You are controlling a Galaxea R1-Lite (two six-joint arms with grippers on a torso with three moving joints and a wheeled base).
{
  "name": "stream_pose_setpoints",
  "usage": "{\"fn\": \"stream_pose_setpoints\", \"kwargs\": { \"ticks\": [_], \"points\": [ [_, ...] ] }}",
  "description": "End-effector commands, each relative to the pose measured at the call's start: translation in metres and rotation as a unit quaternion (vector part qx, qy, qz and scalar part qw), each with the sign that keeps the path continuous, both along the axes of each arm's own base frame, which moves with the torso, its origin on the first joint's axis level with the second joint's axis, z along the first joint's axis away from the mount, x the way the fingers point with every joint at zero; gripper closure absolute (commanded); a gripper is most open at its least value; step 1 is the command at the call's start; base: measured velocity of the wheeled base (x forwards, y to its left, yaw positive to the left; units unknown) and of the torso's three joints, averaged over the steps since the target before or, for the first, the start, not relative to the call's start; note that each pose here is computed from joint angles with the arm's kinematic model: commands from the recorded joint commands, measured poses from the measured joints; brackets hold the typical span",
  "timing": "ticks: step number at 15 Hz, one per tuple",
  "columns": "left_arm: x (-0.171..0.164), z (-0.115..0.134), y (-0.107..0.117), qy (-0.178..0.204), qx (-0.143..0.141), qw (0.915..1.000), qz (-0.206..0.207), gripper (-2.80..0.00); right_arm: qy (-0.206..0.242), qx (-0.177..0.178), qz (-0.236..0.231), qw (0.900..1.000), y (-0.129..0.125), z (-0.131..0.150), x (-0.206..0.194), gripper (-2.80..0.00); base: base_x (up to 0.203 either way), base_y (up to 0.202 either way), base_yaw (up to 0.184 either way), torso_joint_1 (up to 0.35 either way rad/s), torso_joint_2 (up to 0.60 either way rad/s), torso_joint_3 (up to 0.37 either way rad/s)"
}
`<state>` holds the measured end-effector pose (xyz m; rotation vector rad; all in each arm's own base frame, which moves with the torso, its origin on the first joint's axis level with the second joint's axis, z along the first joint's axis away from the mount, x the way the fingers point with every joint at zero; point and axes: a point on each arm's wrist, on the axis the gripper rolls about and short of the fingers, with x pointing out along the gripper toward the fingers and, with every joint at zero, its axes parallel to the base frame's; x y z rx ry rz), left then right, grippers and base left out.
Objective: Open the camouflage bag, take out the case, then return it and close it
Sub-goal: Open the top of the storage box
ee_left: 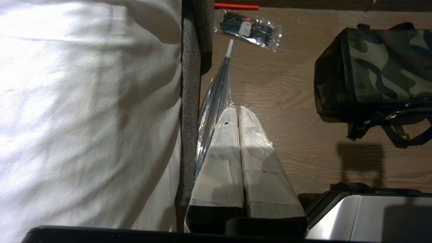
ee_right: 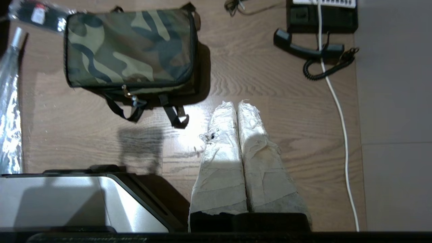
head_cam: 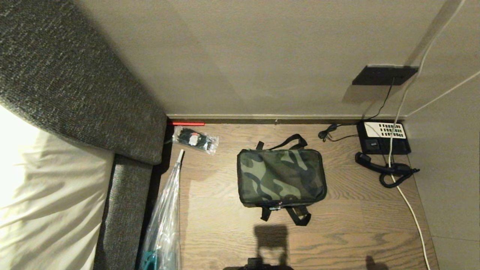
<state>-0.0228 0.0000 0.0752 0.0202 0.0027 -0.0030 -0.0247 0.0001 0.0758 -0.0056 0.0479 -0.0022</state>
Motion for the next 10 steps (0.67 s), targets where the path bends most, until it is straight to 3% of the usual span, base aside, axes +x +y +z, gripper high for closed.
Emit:
{"fn": "stream_pose_setpoints", "kwargs": {
  "ticks": [1, 10],
  "points": [
    [0.0, 0.0, 0.0, 0.0, 0.0, 1.0, -0.001, 0.0, 0.0, 0.0, 0.0, 1.0, 0.0, 0.0, -0.0001, 0.0, 0.0, 0.0, 0.0, 0.005, 0.0, -0.198],
    [0.0, 0.0001, 0.0, -0.001, 0.0, 1.0, 0.0, 0.0, 0.0, 0.0, 0.0, 1.0, 0.0, 0.0, -0.0001, 0.0, 0.0, 0.0, 0.0, 0.002, 0.0, -0.197]
  ]
}}
